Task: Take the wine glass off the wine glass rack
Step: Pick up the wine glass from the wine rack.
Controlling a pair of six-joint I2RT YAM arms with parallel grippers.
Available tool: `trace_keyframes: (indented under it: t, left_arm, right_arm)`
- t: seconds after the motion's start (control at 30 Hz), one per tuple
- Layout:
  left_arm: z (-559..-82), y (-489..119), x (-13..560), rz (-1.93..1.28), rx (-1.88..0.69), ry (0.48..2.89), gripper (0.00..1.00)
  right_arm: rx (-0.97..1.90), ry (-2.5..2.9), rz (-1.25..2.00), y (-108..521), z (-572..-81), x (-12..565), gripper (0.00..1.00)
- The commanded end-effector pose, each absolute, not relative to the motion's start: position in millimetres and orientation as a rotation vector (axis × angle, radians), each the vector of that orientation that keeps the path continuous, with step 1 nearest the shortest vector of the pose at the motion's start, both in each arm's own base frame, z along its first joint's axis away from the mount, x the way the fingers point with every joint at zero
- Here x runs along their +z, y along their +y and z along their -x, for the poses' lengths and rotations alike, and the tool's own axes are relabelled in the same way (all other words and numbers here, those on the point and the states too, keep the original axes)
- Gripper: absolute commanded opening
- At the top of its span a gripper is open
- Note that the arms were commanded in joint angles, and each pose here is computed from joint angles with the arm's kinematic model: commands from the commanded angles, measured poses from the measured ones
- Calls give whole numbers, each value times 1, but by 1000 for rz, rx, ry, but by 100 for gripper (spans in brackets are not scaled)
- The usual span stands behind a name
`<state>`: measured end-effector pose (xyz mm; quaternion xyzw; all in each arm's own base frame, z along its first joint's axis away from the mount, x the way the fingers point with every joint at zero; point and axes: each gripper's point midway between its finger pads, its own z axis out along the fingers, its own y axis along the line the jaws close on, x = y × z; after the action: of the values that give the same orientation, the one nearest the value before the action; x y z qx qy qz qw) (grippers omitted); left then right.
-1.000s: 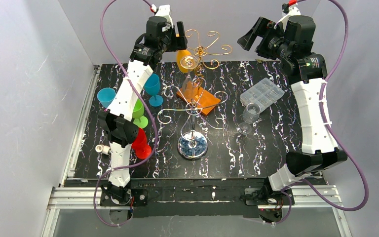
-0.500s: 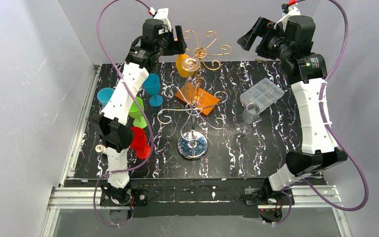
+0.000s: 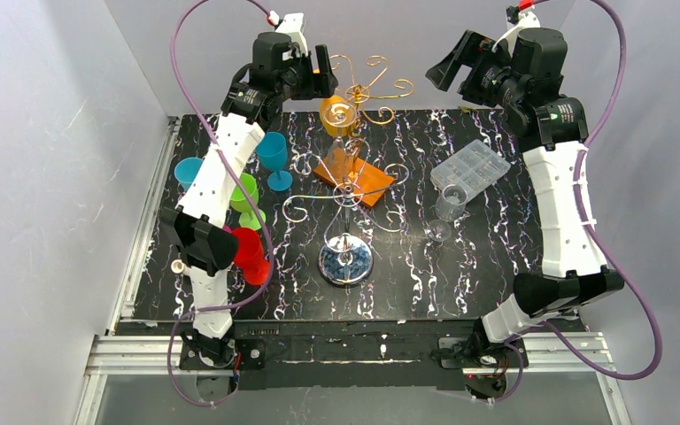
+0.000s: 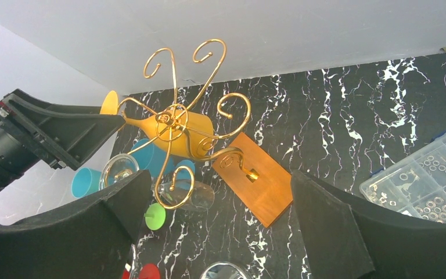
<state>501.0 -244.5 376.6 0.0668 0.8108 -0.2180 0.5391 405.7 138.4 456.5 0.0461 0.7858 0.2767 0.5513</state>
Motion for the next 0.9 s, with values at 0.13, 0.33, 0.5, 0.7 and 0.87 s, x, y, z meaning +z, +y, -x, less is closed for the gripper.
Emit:
trace_keyframes:
  t: [0.13,0.33,0.5,0.7,0.87]
  left_arm:
    - [-464,-226,416,-167,-503,1881,52]
    - [-448,-216,416,-171,-473,1907,52]
    - [-438,-200,410,-151,-409,1934,52]
    - [-414,-170,413,-123,-286,1968,52]
    - [-369,-122,450,-54,-134,1947,52]
  right_arm:
    - [673,1802,-82,140,-390,478,100]
    - [677,1807,-76,141,-389,478,100]
    - [687,1810,-69,143,-389,477,100]
    - [743,1807,-46,154,-387,483,100]
    - [865,1800,32,199,-376,491,100]
